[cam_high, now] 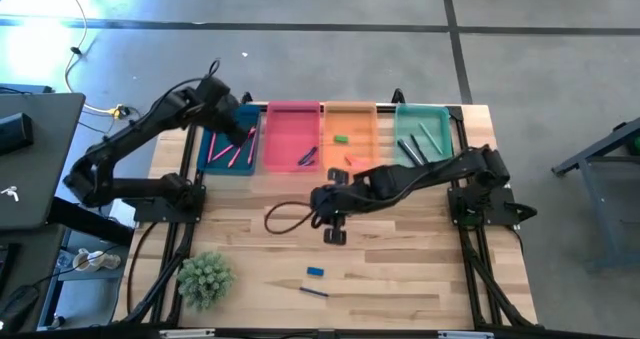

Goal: Sort crayons/erasers/pens/pencils in bins
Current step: Put the blue eraser into the orange bin

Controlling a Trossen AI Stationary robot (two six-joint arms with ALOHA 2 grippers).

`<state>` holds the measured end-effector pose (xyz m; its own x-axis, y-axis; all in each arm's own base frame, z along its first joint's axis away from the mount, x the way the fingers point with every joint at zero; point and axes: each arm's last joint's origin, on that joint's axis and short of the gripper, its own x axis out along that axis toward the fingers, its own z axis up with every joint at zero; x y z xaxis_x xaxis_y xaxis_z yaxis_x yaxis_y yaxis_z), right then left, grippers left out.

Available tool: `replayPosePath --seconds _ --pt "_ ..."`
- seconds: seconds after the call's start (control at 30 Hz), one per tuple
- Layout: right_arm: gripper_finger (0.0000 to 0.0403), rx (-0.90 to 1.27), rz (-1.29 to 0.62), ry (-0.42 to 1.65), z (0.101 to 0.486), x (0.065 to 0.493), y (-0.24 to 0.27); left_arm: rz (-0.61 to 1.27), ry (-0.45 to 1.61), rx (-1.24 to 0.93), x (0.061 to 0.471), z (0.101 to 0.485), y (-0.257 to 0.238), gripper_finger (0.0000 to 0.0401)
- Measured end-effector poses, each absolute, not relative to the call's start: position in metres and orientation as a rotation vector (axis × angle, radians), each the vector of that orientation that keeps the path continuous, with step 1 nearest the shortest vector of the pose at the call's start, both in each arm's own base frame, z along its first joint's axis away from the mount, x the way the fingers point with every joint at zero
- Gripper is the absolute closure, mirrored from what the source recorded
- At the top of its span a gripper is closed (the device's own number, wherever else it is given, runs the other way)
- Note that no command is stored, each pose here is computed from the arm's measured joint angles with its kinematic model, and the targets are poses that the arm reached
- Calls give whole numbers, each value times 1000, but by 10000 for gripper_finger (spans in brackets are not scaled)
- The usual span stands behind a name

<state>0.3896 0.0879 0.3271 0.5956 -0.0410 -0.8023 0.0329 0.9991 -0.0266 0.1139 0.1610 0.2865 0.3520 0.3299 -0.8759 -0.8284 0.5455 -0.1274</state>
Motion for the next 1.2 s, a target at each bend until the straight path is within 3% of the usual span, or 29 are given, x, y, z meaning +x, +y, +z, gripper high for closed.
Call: replayPosePath --seconds 0.2,0.5,0.9,1.2 --pt "307 25 75 971 316 397 107 770 853 -714 109 280 124 245" --pt "304 112 52 984 313 395 121 657 809 -658 113 284 92 245" --pt "218 253 -42 967 313 391 137 645 798 -643 129 286 75 245" --pt "210 193 -33 1032 274 402 166 619 807 -630 133 286 67 245"
